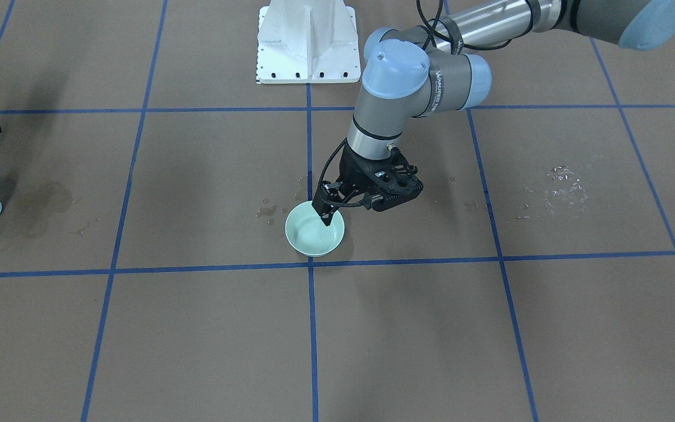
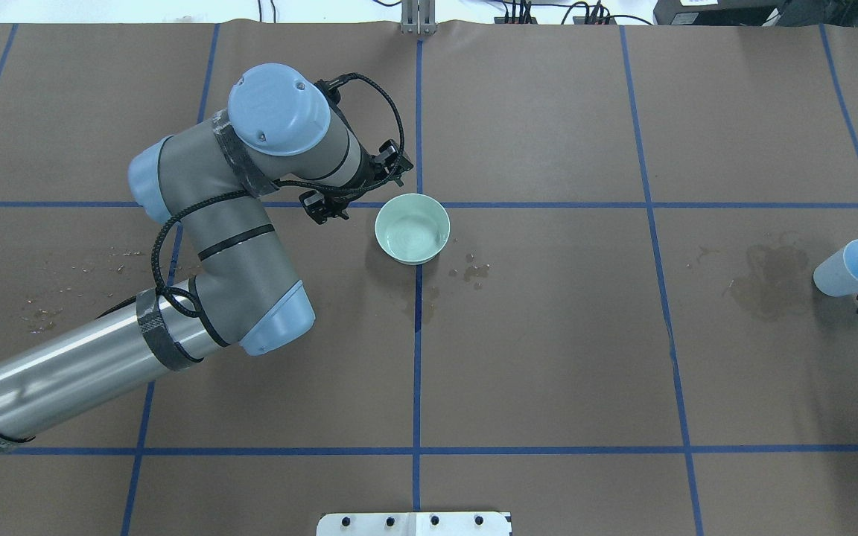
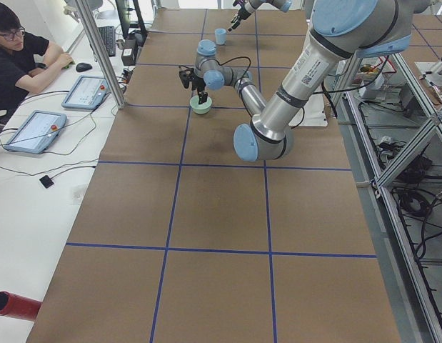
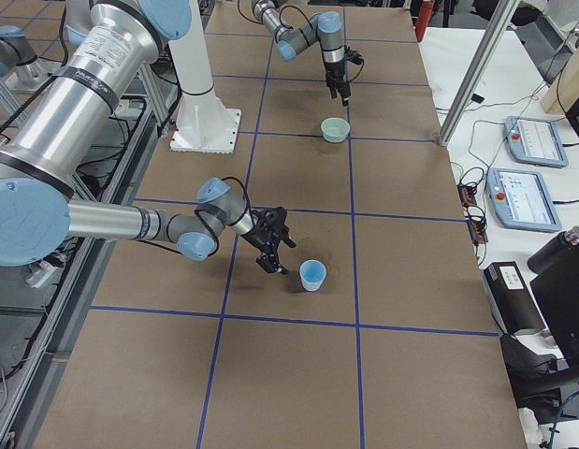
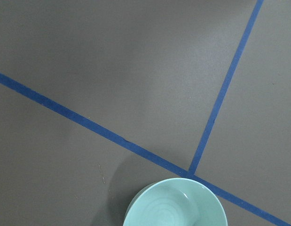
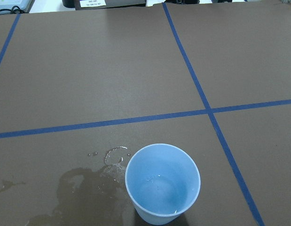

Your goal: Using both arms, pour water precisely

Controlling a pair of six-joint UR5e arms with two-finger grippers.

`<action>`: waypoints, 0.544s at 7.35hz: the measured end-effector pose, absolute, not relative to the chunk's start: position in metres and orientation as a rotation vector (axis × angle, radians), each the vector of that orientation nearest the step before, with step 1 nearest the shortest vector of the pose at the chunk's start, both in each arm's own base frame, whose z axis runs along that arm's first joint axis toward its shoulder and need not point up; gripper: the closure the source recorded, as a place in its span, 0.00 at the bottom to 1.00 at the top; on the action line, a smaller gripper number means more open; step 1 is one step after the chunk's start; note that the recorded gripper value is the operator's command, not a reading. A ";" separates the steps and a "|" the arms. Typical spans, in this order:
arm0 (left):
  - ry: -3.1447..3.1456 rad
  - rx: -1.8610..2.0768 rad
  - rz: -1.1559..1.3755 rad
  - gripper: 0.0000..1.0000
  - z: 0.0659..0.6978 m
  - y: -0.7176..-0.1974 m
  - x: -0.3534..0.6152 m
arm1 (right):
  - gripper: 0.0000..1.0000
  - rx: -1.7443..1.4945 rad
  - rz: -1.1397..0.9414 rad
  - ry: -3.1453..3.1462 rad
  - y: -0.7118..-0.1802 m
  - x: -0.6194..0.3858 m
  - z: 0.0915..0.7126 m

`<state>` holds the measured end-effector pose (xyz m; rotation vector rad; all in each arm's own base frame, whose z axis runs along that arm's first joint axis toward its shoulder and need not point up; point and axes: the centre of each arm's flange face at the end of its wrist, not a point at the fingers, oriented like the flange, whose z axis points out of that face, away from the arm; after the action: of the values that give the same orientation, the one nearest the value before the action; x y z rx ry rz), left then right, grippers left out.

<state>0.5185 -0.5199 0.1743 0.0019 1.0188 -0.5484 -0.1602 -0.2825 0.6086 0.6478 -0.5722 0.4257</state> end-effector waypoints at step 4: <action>1.019 0.000 -0.546 0.00 0.174 -0.519 0.520 | 0.01 0.766 0.448 -0.516 -0.286 -0.192 0.636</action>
<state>0.5197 -0.5187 0.1744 0.0002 1.0186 -0.5462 -0.1918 -0.2859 0.6359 0.7660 -0.5164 0.4478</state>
